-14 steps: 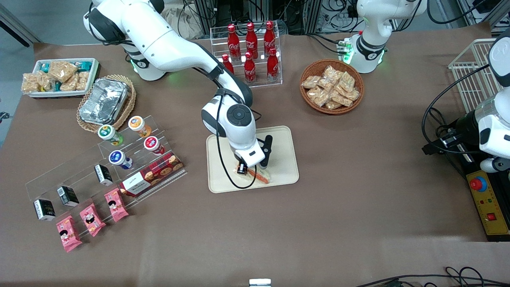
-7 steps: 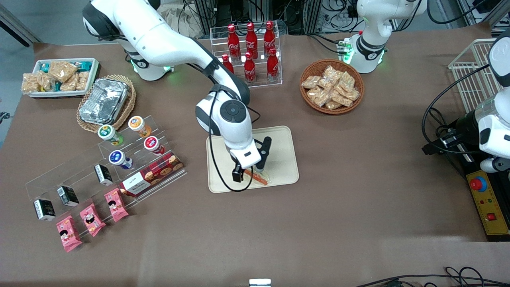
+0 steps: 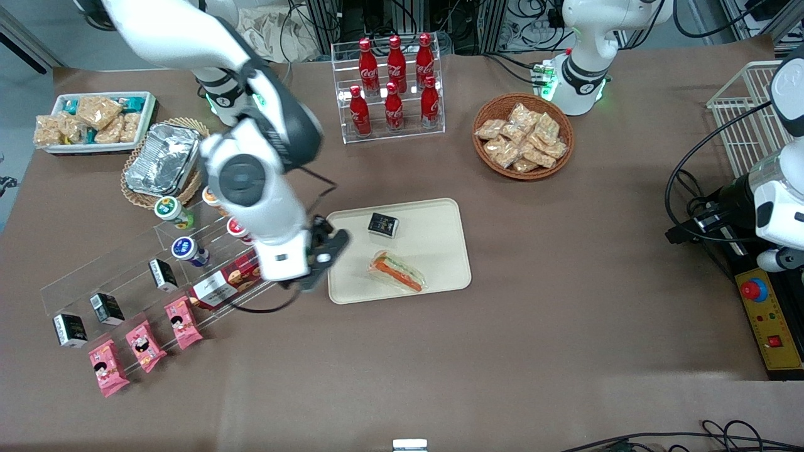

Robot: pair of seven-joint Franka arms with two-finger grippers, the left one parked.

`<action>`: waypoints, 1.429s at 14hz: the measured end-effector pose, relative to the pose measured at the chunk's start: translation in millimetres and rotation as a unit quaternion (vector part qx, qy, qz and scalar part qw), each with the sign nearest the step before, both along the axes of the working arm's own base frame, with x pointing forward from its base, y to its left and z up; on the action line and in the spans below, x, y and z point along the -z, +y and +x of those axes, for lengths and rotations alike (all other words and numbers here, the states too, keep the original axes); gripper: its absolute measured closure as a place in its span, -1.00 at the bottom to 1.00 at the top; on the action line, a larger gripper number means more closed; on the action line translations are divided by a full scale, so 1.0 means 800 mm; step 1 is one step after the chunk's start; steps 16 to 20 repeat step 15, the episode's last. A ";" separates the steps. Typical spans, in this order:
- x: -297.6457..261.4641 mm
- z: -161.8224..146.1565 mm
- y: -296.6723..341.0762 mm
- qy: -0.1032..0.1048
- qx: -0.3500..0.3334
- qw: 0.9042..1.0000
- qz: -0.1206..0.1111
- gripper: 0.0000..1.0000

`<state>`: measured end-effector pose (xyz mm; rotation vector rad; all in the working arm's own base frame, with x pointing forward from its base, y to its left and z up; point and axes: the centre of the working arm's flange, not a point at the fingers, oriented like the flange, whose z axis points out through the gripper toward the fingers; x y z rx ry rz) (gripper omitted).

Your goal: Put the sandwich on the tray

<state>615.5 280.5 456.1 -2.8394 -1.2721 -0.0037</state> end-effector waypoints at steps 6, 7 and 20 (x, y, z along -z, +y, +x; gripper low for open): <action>-0.083 0.013 -0.196 0.036 0.127 0.991 0.025 -0.96; -0.097 0.008 -0.222 0.041 0.142 0.989 0.023 -0.96; -0.151 -0.013 -0.363 0.032 0.271 0.962 0.009 -0.96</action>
